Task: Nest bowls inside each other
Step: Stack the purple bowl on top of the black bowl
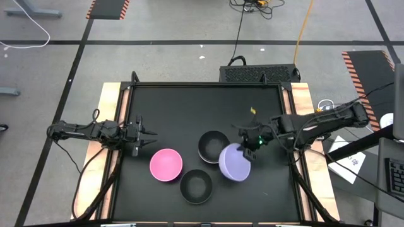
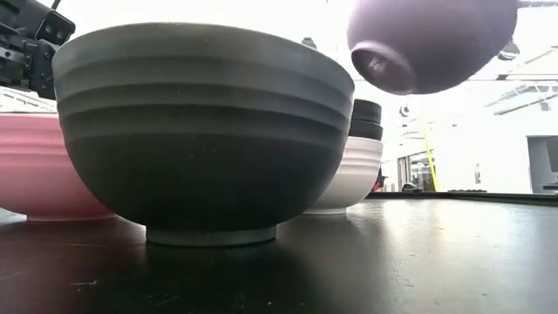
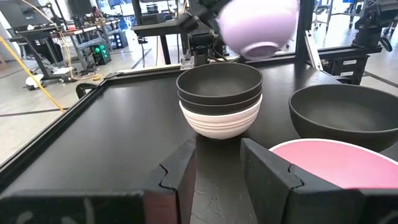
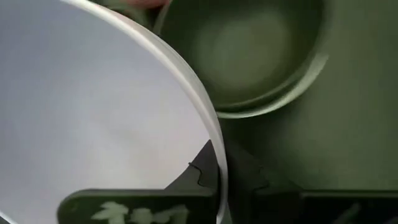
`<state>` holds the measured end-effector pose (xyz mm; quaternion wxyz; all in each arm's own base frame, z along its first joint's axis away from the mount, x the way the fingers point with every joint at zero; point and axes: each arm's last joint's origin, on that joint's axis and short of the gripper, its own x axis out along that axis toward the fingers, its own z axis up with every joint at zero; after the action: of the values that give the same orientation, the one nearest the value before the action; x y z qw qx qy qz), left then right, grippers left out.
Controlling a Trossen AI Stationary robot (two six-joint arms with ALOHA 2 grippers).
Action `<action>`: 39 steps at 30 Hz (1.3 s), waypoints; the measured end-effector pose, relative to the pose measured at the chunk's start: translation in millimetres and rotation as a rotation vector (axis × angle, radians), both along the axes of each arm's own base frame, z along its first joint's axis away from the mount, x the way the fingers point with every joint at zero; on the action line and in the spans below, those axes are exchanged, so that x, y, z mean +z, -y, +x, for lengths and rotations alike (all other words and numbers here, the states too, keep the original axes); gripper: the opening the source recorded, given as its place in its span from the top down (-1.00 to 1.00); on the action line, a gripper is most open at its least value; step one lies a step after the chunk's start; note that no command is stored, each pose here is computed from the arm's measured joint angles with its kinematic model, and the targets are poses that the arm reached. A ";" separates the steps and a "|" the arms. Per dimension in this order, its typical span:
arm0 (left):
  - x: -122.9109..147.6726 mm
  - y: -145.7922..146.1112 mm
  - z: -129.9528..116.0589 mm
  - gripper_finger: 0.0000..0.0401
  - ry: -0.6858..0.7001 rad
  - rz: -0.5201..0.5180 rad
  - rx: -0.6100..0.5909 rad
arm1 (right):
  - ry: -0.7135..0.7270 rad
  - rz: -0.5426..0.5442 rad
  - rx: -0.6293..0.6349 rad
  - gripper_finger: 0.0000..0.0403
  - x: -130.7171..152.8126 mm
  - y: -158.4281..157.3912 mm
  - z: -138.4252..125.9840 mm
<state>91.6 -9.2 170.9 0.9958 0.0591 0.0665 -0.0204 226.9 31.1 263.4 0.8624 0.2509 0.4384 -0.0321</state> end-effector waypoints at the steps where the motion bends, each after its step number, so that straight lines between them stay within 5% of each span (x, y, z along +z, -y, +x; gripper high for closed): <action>1: 0.0 0.0 0.0 0.36 0.000 0.000 0.000 | -0.008 -0.027 -0.011 1.00 7.5 4.5 -0.1; 14: -0.1 0.0 0.1 0.36 -0.001 0.009 0.000 | -0.127 -0.102 -0.050 1.00 67.1 42.2 18.3; 28: -0.1 0.0 0.1 0.36 0.000 0.015 -0.001 | -0.287 -0.091 0.050 1.00 65.8 68.7 82.9; 39: -0.1 0.0 0.1 0.36 0.000 0.016 -0.002 | -0.347 -0.044 0.059 1.00 56.4 93.1 104.2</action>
<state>91.6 -9.2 170.8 0.9953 0.0671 0.0668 -0.0209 331.0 -61.9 319.8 0.7798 0.2096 0.5869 -0.0592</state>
